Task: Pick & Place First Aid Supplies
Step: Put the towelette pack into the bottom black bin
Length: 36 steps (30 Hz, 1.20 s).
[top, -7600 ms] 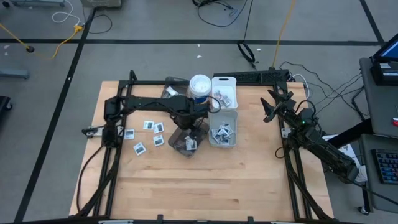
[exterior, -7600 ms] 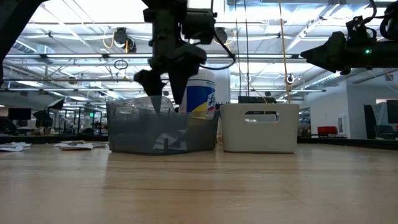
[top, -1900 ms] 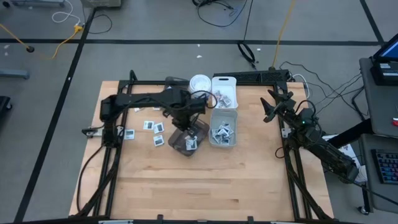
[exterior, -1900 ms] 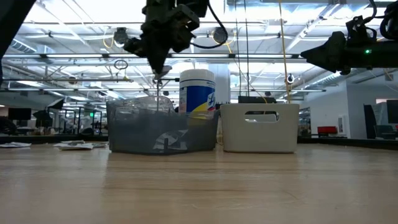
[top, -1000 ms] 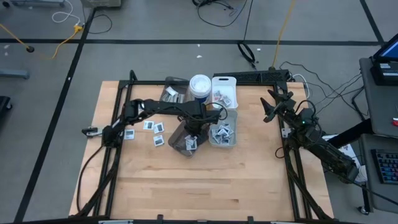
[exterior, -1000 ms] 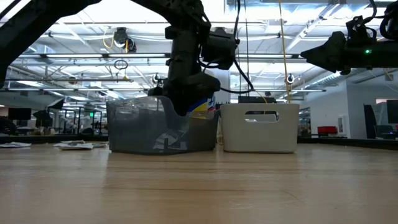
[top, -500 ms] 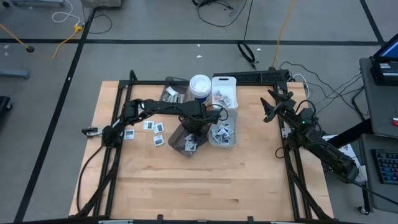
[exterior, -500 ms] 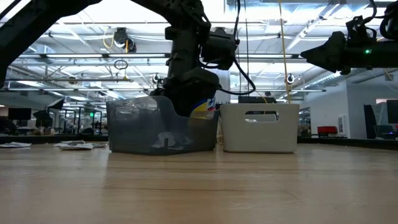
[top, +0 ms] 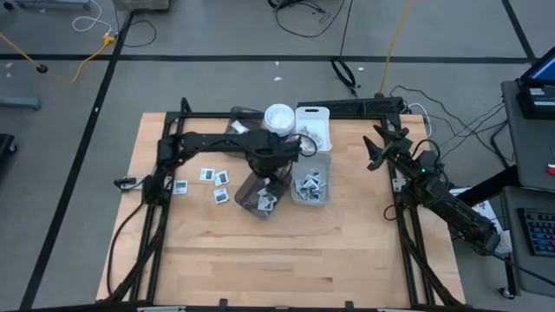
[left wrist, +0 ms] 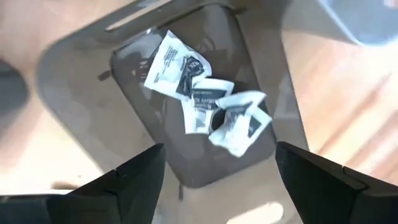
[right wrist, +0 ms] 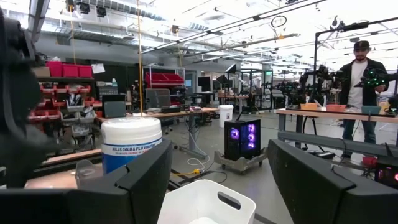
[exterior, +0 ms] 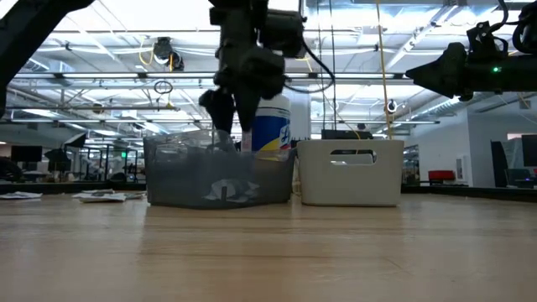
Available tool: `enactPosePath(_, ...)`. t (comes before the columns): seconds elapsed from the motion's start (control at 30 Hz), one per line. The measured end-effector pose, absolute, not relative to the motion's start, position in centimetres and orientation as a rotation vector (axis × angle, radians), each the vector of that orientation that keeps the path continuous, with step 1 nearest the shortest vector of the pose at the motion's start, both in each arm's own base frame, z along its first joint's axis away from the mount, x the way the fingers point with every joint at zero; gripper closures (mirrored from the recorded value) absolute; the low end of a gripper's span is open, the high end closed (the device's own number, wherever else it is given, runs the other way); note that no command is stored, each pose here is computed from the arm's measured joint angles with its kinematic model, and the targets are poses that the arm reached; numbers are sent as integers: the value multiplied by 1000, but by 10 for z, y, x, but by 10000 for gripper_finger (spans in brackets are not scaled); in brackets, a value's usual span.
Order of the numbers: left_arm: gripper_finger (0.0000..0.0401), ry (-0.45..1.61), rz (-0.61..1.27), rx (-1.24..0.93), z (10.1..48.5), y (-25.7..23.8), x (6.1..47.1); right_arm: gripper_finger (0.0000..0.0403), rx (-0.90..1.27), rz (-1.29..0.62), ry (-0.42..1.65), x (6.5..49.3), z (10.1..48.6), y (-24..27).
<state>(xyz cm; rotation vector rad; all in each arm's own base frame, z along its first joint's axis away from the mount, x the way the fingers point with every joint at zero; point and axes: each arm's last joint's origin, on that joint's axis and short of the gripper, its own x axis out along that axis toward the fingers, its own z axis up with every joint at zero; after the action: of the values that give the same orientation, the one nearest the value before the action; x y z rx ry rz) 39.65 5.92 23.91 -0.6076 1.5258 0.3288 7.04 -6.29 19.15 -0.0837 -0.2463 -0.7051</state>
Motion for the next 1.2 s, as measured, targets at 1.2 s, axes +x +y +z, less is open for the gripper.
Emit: enactPosePath(1.2,96,1508,146,-270,250,20,220,140,-84,-705,-247,70,192,-63)
